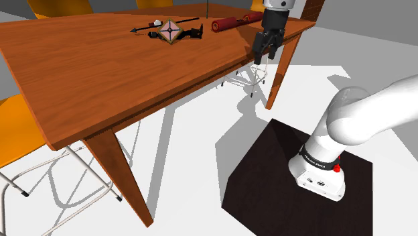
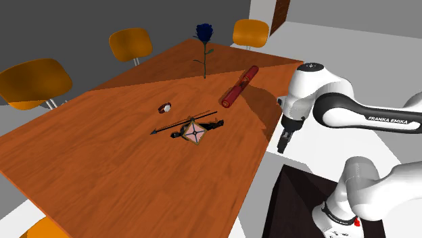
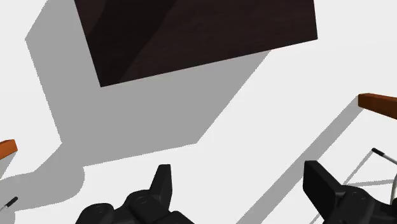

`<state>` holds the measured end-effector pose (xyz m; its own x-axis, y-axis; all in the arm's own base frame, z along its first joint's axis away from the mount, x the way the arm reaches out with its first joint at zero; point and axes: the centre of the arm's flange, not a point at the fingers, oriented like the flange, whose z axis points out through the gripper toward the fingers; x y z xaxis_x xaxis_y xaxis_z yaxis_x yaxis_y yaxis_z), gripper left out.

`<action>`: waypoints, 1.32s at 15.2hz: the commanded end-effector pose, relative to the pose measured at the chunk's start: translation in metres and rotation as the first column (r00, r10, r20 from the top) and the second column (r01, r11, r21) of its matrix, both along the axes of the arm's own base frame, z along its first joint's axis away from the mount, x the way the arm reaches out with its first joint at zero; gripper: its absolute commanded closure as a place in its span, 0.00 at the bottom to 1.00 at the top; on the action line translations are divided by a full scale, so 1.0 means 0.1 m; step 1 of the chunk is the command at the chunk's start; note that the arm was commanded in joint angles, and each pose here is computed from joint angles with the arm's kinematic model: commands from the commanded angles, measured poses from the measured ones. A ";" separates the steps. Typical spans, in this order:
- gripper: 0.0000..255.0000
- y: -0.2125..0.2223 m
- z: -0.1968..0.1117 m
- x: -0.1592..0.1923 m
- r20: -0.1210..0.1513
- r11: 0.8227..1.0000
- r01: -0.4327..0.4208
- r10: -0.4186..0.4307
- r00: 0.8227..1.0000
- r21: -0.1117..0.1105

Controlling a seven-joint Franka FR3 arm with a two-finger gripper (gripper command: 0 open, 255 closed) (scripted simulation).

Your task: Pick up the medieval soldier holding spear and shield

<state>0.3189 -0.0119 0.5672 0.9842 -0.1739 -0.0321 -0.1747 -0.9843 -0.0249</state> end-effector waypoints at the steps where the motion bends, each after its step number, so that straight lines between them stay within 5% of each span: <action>1: 0.00 0.00 0.00 0.00 0.000 1.000 0.000 0.000 1.000 0.000; 20: 0.00 0.59 1.05 2.20 0.006 0.976 -0.203 0.204 0.979 -0.080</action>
<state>0.5265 0.0420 0.6672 0.9998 0.0176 -0.0134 0.0182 -0.9986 0.0493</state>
